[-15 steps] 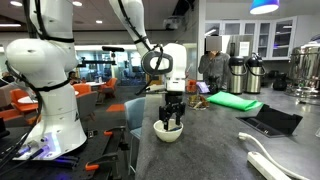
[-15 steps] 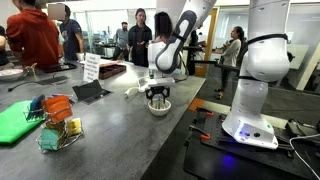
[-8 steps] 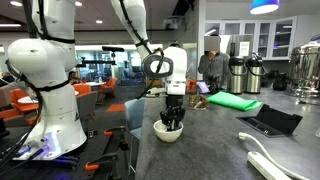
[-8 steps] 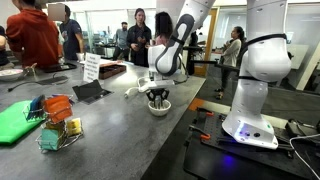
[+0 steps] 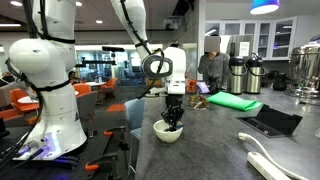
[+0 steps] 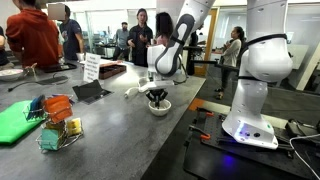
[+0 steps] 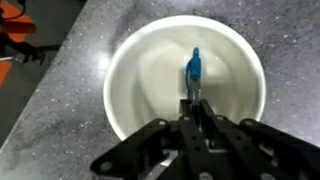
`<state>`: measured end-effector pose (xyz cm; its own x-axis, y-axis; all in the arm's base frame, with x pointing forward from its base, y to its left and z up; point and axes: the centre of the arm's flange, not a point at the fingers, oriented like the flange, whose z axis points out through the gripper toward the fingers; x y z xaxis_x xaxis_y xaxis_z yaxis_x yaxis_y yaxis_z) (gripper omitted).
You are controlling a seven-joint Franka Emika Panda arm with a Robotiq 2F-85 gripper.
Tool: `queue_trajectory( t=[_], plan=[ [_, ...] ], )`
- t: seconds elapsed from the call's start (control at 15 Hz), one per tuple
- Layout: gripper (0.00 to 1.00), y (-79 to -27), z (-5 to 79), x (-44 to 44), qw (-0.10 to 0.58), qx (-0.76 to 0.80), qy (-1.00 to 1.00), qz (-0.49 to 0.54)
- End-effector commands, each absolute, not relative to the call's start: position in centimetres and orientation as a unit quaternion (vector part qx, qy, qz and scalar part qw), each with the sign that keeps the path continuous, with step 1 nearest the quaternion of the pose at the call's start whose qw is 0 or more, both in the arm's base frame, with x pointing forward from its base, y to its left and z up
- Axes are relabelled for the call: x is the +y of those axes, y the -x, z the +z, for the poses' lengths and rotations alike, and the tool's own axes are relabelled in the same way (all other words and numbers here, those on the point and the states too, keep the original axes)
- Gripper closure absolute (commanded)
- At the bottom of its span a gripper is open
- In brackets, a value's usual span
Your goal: Place the pen on counter
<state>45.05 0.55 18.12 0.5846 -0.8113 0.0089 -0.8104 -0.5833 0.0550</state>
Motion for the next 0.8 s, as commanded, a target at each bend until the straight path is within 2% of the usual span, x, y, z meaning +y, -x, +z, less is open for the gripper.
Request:
queue_trajectory(
  t=[0.0,0.4,0.73],
  plan=[
    [0.97,-44.0,21.0,0.9,0.025,-0.425,-0.905,-0.001],
    [0.97,-42.9,26.0,0.3,0.06,-0.336,-0.94,-0.004],
    [0.97,-41.8,28.4,-4.0,0.07,-0.283,-0.956,-0.036]
  ],
)
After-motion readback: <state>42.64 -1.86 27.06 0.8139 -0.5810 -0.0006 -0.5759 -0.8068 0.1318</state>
